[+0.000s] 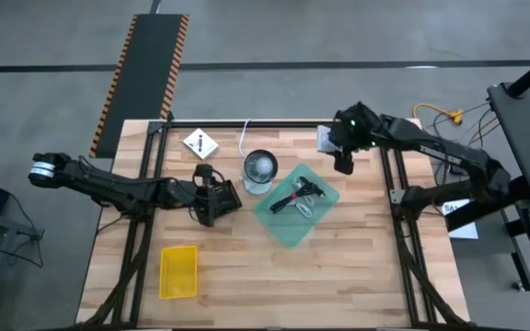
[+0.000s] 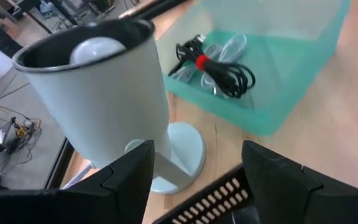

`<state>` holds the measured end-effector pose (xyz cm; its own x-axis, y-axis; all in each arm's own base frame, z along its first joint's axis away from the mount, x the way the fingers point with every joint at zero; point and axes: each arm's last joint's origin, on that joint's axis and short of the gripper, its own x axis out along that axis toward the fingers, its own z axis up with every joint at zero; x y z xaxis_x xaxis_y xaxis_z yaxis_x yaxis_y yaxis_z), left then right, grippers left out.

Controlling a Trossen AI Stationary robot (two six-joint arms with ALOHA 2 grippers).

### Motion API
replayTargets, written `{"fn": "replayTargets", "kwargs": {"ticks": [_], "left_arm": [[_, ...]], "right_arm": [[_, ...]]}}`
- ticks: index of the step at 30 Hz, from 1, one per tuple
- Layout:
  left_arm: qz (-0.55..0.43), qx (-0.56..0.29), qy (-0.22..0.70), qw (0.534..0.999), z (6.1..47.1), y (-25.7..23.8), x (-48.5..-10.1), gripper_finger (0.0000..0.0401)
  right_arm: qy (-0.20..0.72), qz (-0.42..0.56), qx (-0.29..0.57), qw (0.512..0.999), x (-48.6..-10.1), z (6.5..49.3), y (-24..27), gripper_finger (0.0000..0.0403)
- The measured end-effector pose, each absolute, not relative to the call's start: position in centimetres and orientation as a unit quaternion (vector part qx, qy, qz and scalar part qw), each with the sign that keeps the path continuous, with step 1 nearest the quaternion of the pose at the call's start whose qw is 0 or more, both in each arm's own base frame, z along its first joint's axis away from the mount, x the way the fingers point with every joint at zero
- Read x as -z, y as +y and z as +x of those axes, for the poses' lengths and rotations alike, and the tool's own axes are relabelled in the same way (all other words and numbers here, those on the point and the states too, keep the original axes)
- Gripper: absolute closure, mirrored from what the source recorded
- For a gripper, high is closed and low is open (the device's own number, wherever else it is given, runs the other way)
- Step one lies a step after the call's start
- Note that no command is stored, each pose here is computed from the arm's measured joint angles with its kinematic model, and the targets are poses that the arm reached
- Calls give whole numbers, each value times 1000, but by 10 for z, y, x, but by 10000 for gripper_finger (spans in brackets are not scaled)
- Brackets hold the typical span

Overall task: Pick and place items into bin
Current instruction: Put the right white card reader box into the yellow bin

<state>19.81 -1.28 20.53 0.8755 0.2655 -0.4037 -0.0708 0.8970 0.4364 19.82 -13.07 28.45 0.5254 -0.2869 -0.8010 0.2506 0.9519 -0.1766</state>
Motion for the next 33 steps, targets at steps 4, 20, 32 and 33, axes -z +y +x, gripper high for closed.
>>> {"fn": "replayTargets", "kwargs": {"ticks": [4,20,32,33], "left_arm": [[172,-100,206,958,202,-13,-221,175],[-78,-105,-17,991,215,-16,-275,175],[-78,-72,-41,993,250,-22,-255,175],[-79,-70,-45,993,254,-23,-254,175]], "right_arm": [[419,-51,118,899,-300,206,-97,202],[370,-308,289,828,-293,246,29,202],[333,-408,315,789,-264,298,82,202],[333,-413,322,785,-264,302,84,202]]}}
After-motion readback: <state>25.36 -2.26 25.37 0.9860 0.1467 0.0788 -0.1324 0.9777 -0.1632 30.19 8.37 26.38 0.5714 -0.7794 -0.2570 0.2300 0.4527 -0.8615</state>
